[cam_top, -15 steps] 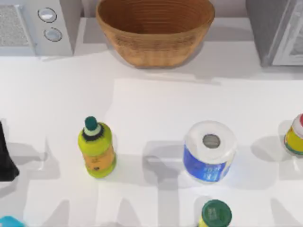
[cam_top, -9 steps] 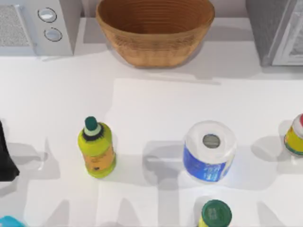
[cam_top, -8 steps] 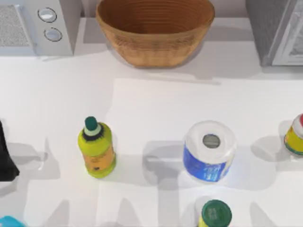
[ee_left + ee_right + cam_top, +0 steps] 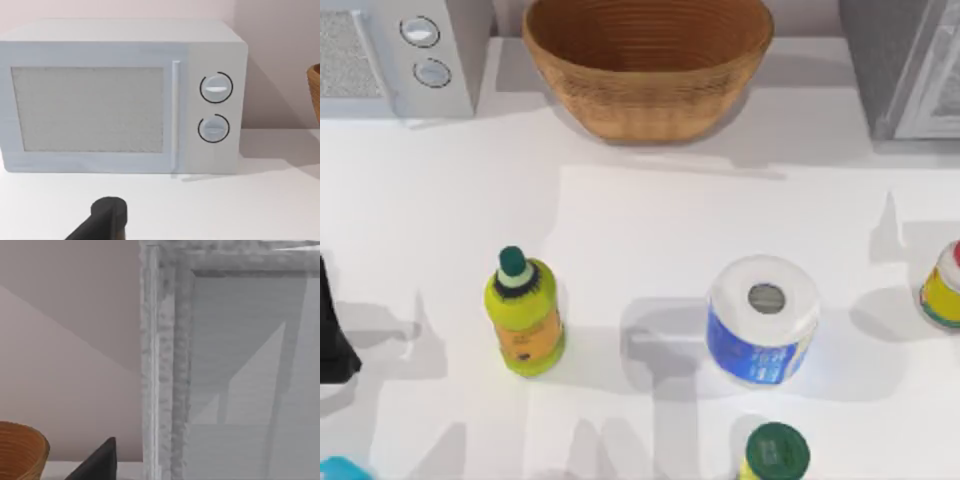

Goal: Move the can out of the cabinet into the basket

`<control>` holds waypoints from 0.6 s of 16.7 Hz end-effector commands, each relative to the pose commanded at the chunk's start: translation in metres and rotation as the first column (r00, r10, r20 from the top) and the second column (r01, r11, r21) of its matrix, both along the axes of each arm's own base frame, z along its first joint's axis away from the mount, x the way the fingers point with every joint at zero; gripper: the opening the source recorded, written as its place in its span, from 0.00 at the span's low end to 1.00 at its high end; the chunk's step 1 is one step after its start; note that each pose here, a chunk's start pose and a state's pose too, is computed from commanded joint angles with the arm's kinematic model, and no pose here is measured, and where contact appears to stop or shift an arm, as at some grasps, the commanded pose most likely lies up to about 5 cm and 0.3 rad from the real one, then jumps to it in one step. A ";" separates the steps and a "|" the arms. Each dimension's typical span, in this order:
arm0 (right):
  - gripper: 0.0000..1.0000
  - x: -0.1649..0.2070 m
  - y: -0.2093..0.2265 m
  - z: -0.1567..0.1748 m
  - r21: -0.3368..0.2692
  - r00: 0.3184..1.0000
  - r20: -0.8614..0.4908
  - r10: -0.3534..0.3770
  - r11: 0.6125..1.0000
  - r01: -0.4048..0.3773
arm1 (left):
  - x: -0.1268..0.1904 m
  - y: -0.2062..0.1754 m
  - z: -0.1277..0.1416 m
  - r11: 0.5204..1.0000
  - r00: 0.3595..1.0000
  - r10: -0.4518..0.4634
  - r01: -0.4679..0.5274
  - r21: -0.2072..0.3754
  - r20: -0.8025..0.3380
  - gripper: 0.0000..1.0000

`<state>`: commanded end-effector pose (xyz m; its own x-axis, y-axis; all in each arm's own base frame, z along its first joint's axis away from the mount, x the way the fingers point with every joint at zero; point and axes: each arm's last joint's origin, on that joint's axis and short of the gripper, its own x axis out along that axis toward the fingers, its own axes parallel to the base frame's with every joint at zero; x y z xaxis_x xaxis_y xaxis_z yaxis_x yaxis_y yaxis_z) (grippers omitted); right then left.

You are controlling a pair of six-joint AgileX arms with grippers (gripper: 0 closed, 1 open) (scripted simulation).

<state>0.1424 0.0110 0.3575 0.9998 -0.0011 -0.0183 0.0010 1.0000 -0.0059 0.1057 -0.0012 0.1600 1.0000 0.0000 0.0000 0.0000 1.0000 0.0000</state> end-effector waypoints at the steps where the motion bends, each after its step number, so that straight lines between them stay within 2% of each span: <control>1: 1.00 0.009 0.002 0.020 -0.001 1.000 -0.001 -0.001 1.000 0.001 | 0.000 0.000 0.000 1.000 1.000 0.000 0.000 0.000 0.000 1.00; 6: 1.00 0.063 0.017 0.102 -0.001 1.000 0.003 -0.005 1.000 0.005 | 0.000 0.000 0.000 1.000 1.000 0.000 0.000 0.000 0.000 1.00; 10: 1.00 0.097 0.030 0.139 0.003 1.000 0.014 -0.003 1.000 0.003 | 0.000 0.000 0.000 1.000 1.000 0.000 0.000 0.000 0.000 1.00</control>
